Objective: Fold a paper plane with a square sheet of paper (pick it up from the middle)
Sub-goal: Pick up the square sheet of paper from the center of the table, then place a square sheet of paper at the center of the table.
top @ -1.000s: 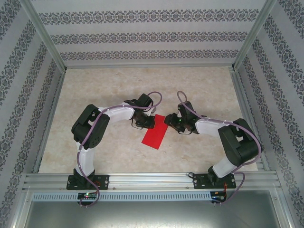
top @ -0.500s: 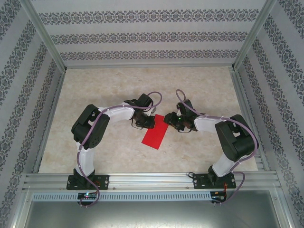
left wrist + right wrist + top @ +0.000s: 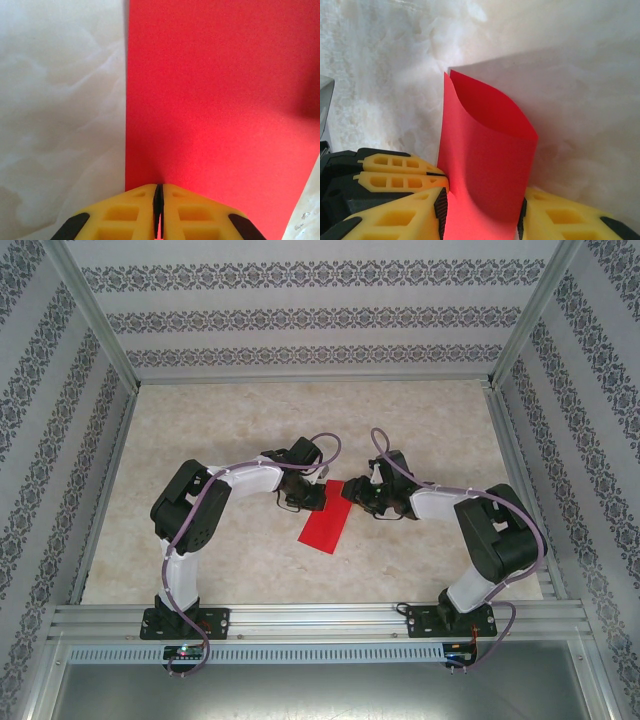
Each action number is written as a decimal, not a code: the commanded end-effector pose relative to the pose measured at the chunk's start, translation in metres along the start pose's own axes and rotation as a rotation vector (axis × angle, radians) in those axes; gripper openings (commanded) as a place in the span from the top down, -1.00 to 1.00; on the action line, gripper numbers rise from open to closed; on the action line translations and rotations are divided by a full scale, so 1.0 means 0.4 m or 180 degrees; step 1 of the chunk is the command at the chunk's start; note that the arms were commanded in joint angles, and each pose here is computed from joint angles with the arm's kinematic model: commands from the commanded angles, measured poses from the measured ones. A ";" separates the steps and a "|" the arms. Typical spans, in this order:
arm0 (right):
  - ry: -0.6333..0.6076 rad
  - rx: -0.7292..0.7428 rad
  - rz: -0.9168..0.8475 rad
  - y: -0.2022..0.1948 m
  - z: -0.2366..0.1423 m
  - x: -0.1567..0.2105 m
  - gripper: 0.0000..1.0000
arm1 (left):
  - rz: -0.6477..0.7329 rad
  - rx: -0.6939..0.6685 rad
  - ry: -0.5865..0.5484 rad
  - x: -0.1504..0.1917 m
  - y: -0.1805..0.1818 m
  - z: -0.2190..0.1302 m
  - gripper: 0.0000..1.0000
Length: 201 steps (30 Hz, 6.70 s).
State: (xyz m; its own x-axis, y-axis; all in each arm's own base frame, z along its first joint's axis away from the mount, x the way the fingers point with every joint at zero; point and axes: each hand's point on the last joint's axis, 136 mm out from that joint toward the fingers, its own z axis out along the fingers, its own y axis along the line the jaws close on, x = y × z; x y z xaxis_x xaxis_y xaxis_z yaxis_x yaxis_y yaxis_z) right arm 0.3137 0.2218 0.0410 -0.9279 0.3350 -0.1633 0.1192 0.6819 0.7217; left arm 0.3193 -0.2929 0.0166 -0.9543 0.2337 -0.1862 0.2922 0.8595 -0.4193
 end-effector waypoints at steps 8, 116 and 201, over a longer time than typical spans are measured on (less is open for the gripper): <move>0.0083 -0.0338 -0.0106 0.040 0.013 0.033 0.29 | -0.0190 -0.0291 0.0460 0.107 0.065 0.021 0.66; -0.0257 -0.1922 0.0147 0.413 -0.285 -0.122 1.00 | -0.0316 0.1897 -0.1402 0.026 -0.177 -0.563 -0.24; 0.0536 -0.0953 -0.0326 0.126 0.022 -0.057 0.70 | -0.0960 0.1028 -0.0043 0.095 -0.061 -0.186 0.75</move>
State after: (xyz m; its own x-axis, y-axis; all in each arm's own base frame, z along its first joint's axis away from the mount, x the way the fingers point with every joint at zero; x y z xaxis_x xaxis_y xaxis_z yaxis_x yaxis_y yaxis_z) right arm 0.3417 0.2548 0.0826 -0.9771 0.1918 -0.0926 -0.0019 0.4267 0.9044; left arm 0.2599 -0.2600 0.0824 -0.9999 -0.0123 0.0085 -0.0147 0.7063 -0.7078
